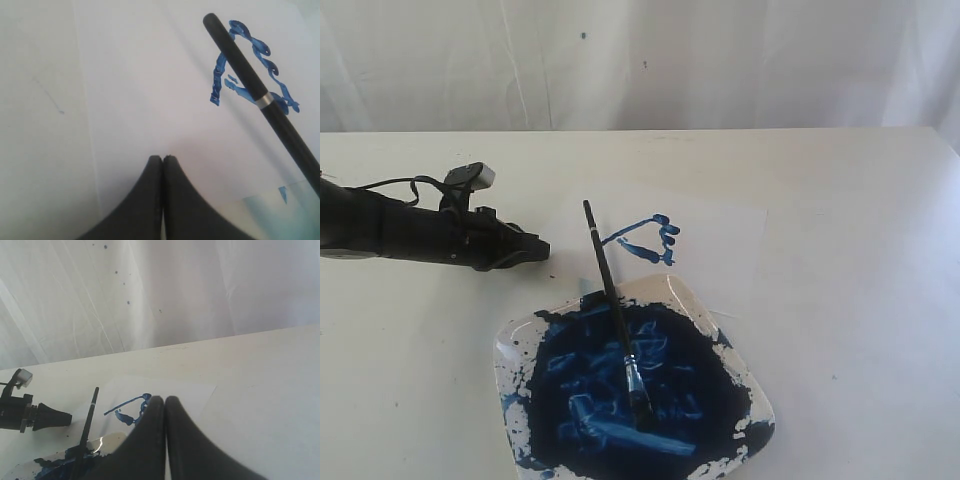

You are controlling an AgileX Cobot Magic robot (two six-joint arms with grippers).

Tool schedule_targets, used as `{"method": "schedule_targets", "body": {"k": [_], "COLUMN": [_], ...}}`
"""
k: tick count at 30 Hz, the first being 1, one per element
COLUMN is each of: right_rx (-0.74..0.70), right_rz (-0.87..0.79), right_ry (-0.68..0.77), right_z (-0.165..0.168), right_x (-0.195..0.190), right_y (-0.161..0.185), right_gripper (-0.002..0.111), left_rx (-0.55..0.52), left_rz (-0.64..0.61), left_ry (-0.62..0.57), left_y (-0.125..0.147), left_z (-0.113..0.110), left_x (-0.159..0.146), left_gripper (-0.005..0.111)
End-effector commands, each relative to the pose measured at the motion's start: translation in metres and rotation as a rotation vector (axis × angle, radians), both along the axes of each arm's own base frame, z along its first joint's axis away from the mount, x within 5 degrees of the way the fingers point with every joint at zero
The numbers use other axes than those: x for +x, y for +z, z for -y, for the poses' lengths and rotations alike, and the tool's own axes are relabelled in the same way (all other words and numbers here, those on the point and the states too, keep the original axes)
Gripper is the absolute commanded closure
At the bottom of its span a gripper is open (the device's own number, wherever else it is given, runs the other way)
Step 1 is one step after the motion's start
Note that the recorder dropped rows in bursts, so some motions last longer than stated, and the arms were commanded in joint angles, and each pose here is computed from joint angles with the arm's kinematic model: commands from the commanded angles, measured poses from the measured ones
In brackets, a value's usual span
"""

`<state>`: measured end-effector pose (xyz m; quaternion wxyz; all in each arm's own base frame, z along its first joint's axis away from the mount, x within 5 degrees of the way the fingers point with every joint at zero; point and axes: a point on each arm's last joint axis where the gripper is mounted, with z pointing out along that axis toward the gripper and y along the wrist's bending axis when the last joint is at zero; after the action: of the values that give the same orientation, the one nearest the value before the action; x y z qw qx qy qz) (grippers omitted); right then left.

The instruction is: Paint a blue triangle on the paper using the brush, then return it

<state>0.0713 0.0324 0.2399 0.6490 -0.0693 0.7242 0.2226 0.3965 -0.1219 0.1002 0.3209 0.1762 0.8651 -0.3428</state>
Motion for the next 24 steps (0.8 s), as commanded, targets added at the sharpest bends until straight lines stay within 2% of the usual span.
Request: {"method": "schedule_targets", "body": {"k": [1,4,11,20,24], "right_rx": [0.002,-0.035,-0.037,-0.031,-0.079], "right_rz": [0.019,0.050,0.031,0.085,0.068], "right_ry": [-0.008,-0.027,-0.214,-0.361,-0.410], "right_z": [0.001,0.004,0.018,0.029,0.032], "right_x": [-0.002,-0.004,-0.005,-0.012,-0.013], "right_y": [-0.001,-0.003,-0.033,-0.032,-0.035], "right_gripper": [0.108,0.108,0.108,0.108,0.108], "left_rx": [0.051,0.051,0.051,0.051,0.051], "left_rz": [-0.010,-0.010,-0.010,-0.010,-0.010], "left_ry": [-0.011,-0.011,-0.011,-0.011,-0.011], "left_y": [-0.008,-0.008,-0.008,-0.008,-0.008], "left_z": [-0.001,-0.001,-0.001,-0.001,-0.001], "left_x": [-0.003,-0.003,-0.003,-0.003,-0.003], "left_gripper": [0.107,0.107,0.107,0.107,0.107]}}
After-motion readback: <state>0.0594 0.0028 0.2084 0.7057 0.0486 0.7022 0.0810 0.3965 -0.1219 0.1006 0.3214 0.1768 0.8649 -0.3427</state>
